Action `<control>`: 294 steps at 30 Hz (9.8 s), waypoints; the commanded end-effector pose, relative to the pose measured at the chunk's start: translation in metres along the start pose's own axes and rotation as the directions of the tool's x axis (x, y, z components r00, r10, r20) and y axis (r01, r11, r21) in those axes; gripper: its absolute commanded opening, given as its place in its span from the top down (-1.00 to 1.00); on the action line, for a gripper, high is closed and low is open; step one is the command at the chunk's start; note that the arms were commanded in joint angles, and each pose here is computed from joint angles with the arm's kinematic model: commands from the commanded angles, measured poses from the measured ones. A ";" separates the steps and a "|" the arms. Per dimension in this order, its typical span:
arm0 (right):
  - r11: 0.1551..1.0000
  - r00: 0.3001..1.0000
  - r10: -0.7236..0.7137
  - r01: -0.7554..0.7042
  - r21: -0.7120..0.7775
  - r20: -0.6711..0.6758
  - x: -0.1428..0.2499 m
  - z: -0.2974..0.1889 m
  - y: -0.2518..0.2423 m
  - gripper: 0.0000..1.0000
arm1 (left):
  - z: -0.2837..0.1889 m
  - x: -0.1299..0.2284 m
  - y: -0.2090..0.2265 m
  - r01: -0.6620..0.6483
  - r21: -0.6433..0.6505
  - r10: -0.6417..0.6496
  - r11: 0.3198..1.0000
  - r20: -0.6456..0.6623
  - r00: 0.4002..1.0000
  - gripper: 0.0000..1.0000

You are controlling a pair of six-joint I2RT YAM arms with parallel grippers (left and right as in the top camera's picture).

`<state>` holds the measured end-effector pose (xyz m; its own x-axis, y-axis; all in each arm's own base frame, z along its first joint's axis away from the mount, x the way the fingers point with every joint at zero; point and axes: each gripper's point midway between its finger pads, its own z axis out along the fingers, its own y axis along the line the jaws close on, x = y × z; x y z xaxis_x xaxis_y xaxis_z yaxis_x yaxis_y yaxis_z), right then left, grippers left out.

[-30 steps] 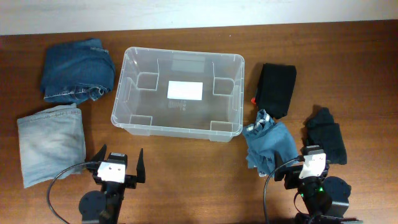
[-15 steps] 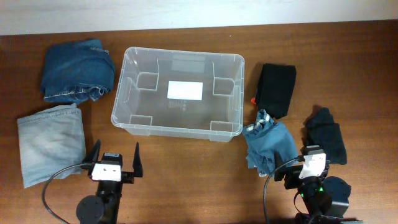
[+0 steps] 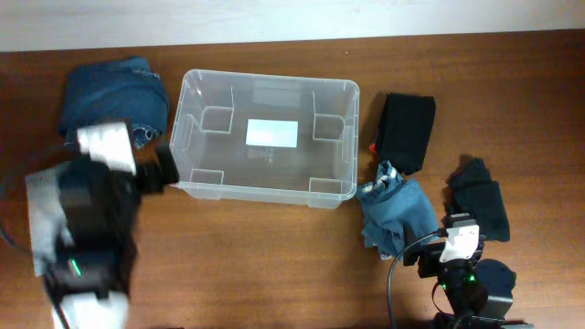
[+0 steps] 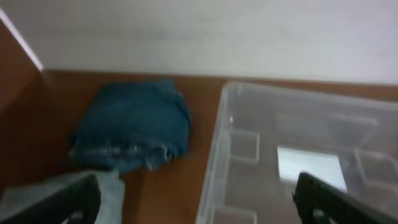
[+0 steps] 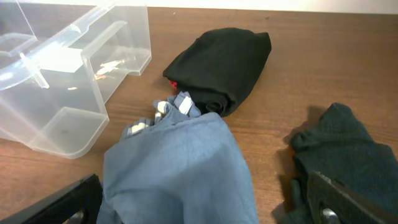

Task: Pack container
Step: 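Move the left gripper down toward the folded light-grey jeans, then grasp the light-grey jeans edge with the left gripper and lift, then carry the light-grey jeans over the container and lower them inside, then release the jeans and move the left gripper to the dark-blue jeans, then grasp the dark-blue jeans with the left gripper and lift, then lower the dark-blue jeans into the container on top of grey jeans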

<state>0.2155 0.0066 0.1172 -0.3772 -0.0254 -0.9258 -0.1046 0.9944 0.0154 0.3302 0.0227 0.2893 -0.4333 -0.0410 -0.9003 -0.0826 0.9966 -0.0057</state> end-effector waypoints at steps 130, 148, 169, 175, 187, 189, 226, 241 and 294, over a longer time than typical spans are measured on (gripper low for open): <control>1.000 1.000 0.010 -0.010 0.004 0.003 0.001 0.000 -0.001 -0.97 | 0.090 0.019 -0.276 0.223 0.519 0.117 0.826 -0.543 0.831 0.99; 1.000 1.000 0.010 -0.010 0.004 0.003 0.001 0.000 -0.001 -0.97 | 0.171 0.129 -0.147 0.120 0.159 0.035 0.980 -0.730 0.683 0.87; 1.000 1.000 0.010 -0.010 0.004 0.003 0.001 0.000 -0.001 -0.97 | 0.143 0.029 -0.077 0.014 -0.086 -0.067 0.996 -0.656 0.752 0.06; 1.000 1.000 0.010 -0.010 0.004 0.002 0.001 0.000 -0.001 -0.97 | 0.148 0.102 -0.117 -0.164 0.118 0.194 0.979 -0.780 0.595 0.51; 1.000 1.000 0.010 -0.010 0.004 0.003 0.001 0.000 -0.001 -0.97 | 0.175 0.222 -0.089 -0.252 0.105 0.191 0.962 -0.919 0.344 0.50; 1.000 1.000 0.010 -0.010 0.004 0.002 0.001 0.000 -0.001 -0.97 | 0.178 0.213 -0.086 -0.243 0.093 0.179 0.965 -0.915 0.361 0.51; 1.000 1.000 0.010 -0.010 0.004 0.003 0.001 0.000 -0.001 -0.97 | 0.291 0.151 0.235 0.716 -0.020 -0.560 0.698 -0.638 0.528 -0.83; 1.000 1.000 0.010 -0.010 0.004 0.002 0.001 0.000 -0.001 -0.97 | 0.330 0.165 0.182 0.679 0.054 -0.472 0.732 -0.679 0.562 0.90; 1.000 1.000 0.010 -0.010 0.004 0.002 0.001 0.000 -0.001 -0.97 | 0.101 -0.019 -0.238 0.069 0.278 0.126 0.958 -0.626 0.770 0.99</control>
<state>0.2154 0.0065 0.1177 -0.3751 -0.0256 -0.9266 -0.1039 0.9945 0.0146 0.4366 -0.2362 0.2656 -0.9081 0.1171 -0.4021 0.2465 0.9256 -0.2872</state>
